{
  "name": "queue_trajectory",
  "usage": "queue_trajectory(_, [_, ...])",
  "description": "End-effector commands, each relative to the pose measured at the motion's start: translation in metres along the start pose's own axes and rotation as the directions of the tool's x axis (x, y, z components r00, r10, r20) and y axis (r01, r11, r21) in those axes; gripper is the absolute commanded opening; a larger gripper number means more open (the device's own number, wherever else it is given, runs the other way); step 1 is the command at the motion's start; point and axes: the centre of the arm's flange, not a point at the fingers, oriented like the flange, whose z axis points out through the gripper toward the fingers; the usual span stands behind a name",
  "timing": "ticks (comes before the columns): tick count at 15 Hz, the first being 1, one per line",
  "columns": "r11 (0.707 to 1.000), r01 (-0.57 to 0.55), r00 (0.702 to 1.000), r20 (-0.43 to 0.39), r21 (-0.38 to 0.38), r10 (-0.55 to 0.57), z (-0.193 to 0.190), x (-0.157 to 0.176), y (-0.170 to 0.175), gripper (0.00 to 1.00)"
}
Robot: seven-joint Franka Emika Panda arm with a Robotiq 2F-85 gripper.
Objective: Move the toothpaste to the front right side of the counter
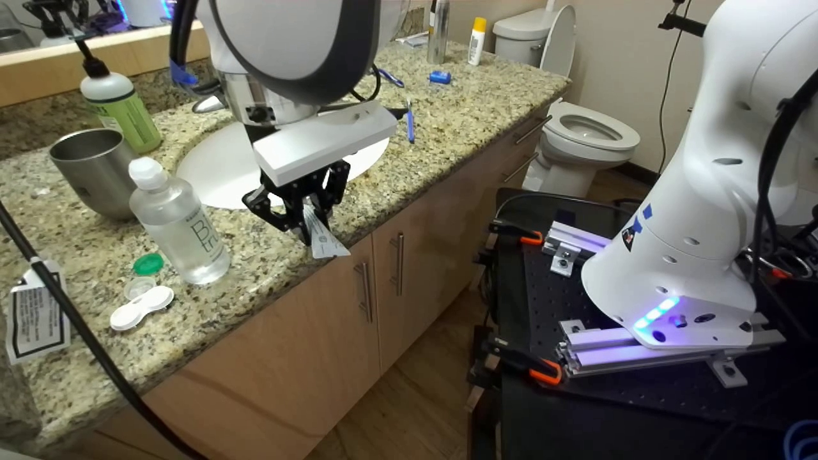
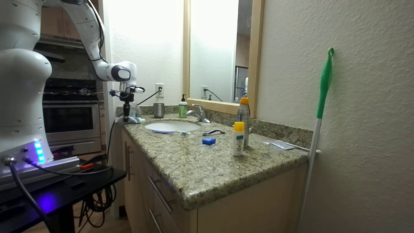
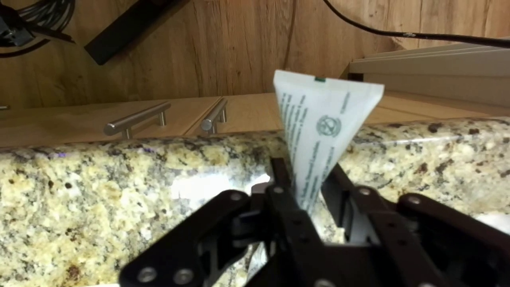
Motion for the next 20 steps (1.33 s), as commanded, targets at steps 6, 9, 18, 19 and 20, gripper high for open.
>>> queue_trajectory(6, [0.997, -0.069, 0.998, -0.018, -0.027, 0.068, -0.005, -0.003, 0.003, 0.95])
queue_trajectory(9, [0.987, -0.149, 0.988, -0.055, -0.054, 0.146, -0.019, -0.009, 0.011, 1.00])
queue_trajectory(18, [0.796, -0.604, 0.787, -0.126, 0.037, 0.604, -0.122, -0.030, 0.140, 1.00])
queue_trajectory(19, [0.769, -0.635, 0.760, -0.115, 0.077, 0.639, -0.134, -0.028, 0.161, 1.00])
queue_trajectory(20, [0.738, -0.665, 0.731, -0.104, 0.116, 0.674, -0.145, -0.025, 0.183, 1.00])
